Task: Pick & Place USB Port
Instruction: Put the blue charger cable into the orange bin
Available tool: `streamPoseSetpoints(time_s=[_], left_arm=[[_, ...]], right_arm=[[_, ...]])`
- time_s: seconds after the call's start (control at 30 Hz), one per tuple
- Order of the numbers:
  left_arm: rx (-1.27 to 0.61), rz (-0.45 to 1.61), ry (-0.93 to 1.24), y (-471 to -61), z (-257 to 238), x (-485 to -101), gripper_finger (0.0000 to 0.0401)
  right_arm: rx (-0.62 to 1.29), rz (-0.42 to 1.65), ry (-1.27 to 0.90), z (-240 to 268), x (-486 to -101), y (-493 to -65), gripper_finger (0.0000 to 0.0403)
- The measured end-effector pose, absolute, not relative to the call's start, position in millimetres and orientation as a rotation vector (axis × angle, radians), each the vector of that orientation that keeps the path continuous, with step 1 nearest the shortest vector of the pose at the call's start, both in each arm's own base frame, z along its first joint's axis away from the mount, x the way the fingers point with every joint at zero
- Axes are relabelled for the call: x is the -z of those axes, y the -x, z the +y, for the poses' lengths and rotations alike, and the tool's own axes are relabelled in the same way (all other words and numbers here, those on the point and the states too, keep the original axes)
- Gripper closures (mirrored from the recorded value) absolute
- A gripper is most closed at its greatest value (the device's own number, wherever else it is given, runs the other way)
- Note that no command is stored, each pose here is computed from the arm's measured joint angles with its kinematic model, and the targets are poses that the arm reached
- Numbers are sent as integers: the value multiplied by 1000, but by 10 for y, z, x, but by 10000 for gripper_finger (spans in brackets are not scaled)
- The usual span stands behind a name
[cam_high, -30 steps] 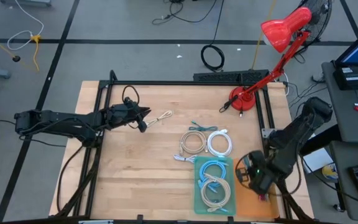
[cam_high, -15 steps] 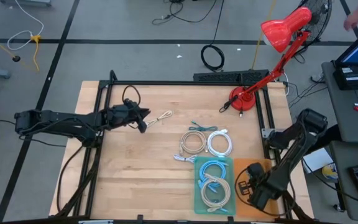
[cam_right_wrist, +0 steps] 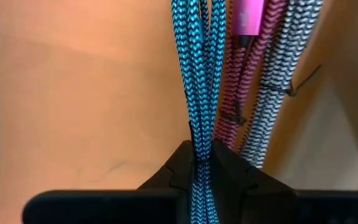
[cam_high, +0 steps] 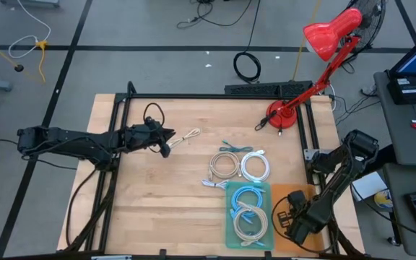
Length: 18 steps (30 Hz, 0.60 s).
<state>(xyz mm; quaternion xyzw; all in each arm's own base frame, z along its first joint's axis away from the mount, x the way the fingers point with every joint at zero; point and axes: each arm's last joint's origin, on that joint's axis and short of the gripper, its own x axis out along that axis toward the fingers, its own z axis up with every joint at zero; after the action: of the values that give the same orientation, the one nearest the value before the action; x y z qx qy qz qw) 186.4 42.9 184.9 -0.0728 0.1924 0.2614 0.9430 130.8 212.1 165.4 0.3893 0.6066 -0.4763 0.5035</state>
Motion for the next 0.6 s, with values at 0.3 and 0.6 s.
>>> streamPoseSetpoints(time_s=[0.3,0.6], left_arm=[[-548,395,135,-1861,433,-1848,339],[-549,395,135,-1861,433,-1848,339]], right_arm=[[1151,1470,-948,2108,-1653,-1334,365],[1156,1468,-954,2098,-1653,-1349,270]])
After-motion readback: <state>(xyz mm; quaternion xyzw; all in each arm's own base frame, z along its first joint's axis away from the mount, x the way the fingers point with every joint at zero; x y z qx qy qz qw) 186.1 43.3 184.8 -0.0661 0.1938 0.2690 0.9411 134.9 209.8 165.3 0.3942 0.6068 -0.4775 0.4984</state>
